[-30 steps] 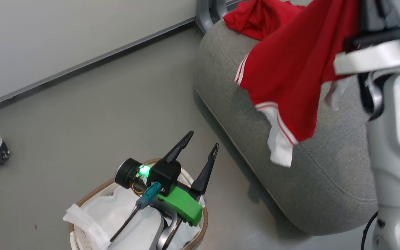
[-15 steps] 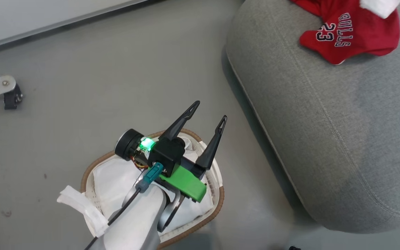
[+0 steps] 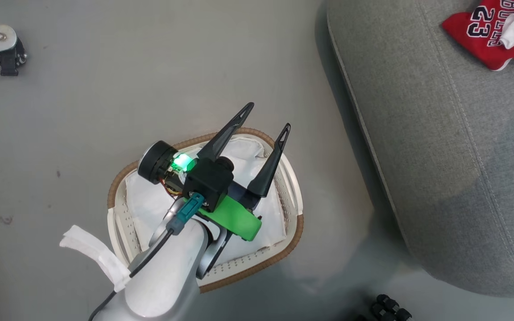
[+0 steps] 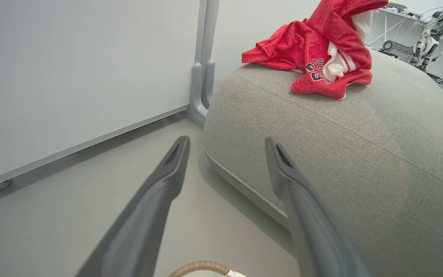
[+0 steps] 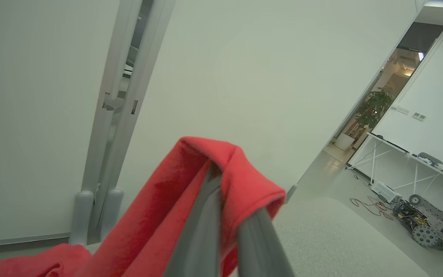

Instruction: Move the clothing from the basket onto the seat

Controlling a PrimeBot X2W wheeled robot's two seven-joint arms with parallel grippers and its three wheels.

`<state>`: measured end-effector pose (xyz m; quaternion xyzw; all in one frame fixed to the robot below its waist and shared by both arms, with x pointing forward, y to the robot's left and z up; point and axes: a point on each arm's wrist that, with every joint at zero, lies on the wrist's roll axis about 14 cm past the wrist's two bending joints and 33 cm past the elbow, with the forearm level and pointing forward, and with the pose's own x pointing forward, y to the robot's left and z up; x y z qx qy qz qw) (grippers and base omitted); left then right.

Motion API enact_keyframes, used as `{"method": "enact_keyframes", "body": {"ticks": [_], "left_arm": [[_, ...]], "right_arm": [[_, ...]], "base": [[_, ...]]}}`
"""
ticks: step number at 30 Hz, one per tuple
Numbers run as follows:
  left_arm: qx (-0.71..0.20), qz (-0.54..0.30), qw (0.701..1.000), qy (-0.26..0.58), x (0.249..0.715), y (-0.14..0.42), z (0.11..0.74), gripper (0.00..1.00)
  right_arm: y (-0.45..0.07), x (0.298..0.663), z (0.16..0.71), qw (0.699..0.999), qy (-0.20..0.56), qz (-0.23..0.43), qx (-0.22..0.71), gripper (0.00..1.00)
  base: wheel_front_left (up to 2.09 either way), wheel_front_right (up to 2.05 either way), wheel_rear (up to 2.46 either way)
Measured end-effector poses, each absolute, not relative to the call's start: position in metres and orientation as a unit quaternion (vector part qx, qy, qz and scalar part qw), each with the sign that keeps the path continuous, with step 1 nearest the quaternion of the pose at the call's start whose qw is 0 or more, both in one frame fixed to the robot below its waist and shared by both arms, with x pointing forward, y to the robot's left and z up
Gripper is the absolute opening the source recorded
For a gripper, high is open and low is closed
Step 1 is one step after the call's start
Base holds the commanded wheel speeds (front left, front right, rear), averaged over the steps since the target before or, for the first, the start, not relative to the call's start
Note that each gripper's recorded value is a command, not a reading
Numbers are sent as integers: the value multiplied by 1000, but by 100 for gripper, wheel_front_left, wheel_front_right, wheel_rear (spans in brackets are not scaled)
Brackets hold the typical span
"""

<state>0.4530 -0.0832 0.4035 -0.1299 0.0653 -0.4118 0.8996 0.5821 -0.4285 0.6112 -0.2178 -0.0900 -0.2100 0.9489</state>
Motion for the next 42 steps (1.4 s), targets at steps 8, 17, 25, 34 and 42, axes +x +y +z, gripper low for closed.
{"method": "enact_keyframes", "body": {"ticks": [8, 17, 25, 34, 42], "left_arm": [[-132, -414, 897, 85, 451, -84, 385, 100], [-133, -425, 891, 85, 444, -93, 391, 100], [-140, -427, 890, 75, 438, -96, 409, 100], [-144, -416, 897, 47, 435, -91, 442, 100], [-147, -385, 911, 18, 428, -73, 475, 100]], "right_arm": [[-424, 553, 508, 960, 8, -216, -180, 0], [-416, 510, 475, 960, 52, -220, -163, 77], [-409, 481, 476, 962, 55, -220, -152, 100], [-403, 450, 499, 963, 33, -215, -156, 100], [-395, 444, 552, 964, -29, -200, -172, 100]], "base": [[0, 0, 0], [0, 0, 0], [0, 0, 0], [0, 0, 0], [0, 0, 0]]}}
